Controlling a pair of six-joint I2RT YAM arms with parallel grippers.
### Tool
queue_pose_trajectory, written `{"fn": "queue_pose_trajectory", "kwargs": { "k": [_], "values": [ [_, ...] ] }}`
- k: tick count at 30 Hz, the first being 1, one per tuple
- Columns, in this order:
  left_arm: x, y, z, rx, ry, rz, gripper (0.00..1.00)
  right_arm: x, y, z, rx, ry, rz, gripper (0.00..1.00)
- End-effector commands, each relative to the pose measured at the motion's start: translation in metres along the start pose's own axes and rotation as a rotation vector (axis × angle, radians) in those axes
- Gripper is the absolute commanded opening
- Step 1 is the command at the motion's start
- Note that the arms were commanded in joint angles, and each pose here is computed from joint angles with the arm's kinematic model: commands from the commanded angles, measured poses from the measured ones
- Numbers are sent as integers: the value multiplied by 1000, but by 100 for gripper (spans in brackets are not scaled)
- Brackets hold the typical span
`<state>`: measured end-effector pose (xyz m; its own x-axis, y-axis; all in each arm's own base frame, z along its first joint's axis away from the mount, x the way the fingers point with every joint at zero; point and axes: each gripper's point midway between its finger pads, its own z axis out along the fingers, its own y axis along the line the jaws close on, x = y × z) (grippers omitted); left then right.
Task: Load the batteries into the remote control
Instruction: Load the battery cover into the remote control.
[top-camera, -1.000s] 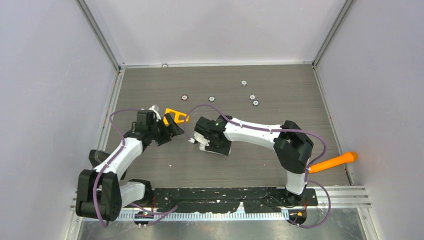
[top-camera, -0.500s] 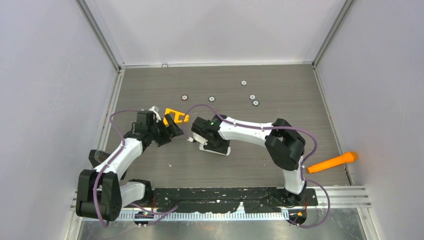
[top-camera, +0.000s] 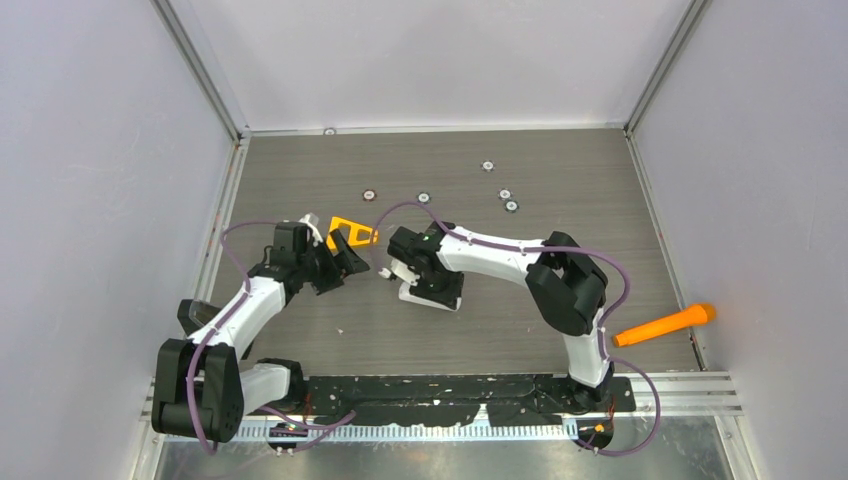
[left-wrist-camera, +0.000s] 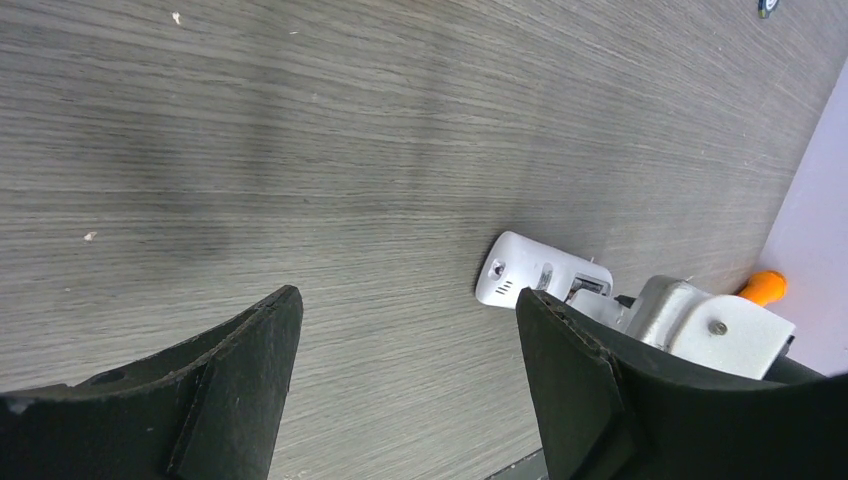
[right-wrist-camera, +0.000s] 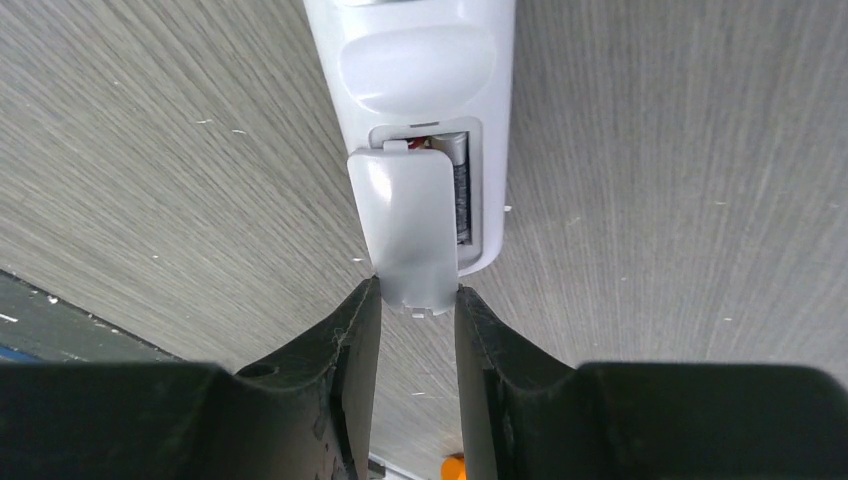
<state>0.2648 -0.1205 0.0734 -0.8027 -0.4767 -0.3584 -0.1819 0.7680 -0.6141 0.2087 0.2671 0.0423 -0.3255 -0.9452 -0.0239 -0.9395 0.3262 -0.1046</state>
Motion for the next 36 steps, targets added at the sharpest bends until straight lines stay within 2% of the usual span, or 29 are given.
{"fn": "queue_pose_trajectory", "kwargs": {
  "k": [1,10,18,36],
  "values": [
    [-5,-6,-2,35,-22,2,80,2,10,-3,-75,18,24,12],
    [-5,-7,-3,39,-23,3,80,-3,0,-4,-64,10,63,14],
    [-5,-6,-3,38,-24,3,80,-15,-6,-17,-42,-50,62,14],
    [-5,-7,-4,37,-24,2,80,-10,-9,-6,-62,-6,118,17]
  ]
}}
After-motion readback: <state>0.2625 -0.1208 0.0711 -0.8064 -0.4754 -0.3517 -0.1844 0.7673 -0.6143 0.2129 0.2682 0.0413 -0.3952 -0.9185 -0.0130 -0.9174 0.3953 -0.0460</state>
